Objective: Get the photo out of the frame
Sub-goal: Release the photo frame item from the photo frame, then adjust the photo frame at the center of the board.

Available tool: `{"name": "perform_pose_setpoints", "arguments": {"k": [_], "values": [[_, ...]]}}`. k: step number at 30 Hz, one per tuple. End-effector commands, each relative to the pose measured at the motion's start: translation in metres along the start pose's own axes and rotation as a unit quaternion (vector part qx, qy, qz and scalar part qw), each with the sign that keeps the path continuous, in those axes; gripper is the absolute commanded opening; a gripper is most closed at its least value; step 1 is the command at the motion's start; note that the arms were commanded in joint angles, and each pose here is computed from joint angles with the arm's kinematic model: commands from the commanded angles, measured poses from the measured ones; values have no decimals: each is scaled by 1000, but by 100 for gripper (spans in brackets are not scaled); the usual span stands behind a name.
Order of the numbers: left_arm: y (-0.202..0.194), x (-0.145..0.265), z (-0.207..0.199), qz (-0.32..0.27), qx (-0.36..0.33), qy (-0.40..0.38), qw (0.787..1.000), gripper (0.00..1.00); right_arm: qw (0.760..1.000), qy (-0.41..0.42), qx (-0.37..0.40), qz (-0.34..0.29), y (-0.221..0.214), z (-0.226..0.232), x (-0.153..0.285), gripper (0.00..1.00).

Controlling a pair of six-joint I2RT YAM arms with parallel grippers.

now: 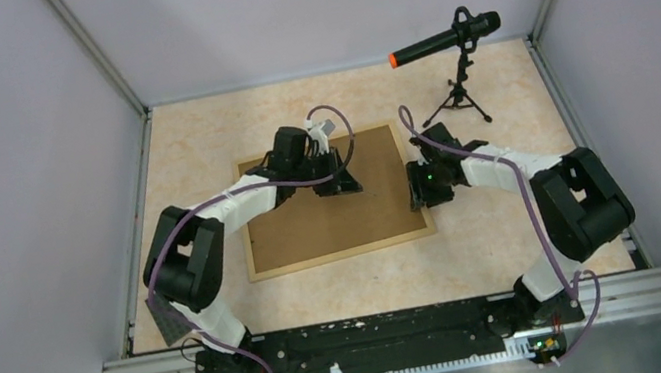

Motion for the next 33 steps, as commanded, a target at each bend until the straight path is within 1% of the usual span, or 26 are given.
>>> {"name": "perform_pose_setpoints", "arguments": {"k": [1, 7, 12, 13, 16, 18, 22, 25, 28, 33], "values": [[5, 12, -10, -22, -21, -9, 999, 0, 999, -51, 11, 14, 3, -3, -4, 39], [8, 14, -8, -29, -23, -7, 999, 0, 995, -88, 33, 30, -4, -8, -5, 23], [12, 15, -5, -36, -23, -3, 999, 0, 992, -104, 58, 43, -8, -12, -10, 2], [13, 16, -4, -38, -22, -1, 999, 0, 991, -106, 65, 45, -6, -13, -11, 0], [17, 20, -3, -41, -19, -2, 999, 0, 988, -108, 94, 61, -2, -15, -16, 0], [19, 25, -2, -43, -23, -3, 999, 0, 984, -111, 124, 61, 5, -18, -19, 0], [25, 36, -2, -57, -32, 3, 998, 0, 974, -106, 201, 20, 31, -20, -23, 0], [27, 47, 5, -69, -26, 11, 997, 0, 962, -61, 267, -4, 55, -14, -29, 0], [27, 58, 12, -78, -16, 14, 997, 0, 938, -2, 345, -23, 77, -5, -37, 0], [32, 79, 19, -101, -6, 10, 995, 0, 891, 25, 451, -52, 122, 1, -65, 0]]}}
Point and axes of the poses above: each gripper's point midway between its finger pads, its own x axis back along the fingers, its own z axis along the line the jaws close on, y = z × x, the point moved 9 cm from there along x, back along the fingers, and after that the axes turned 12 degrees about x, right-handed, at the moved point
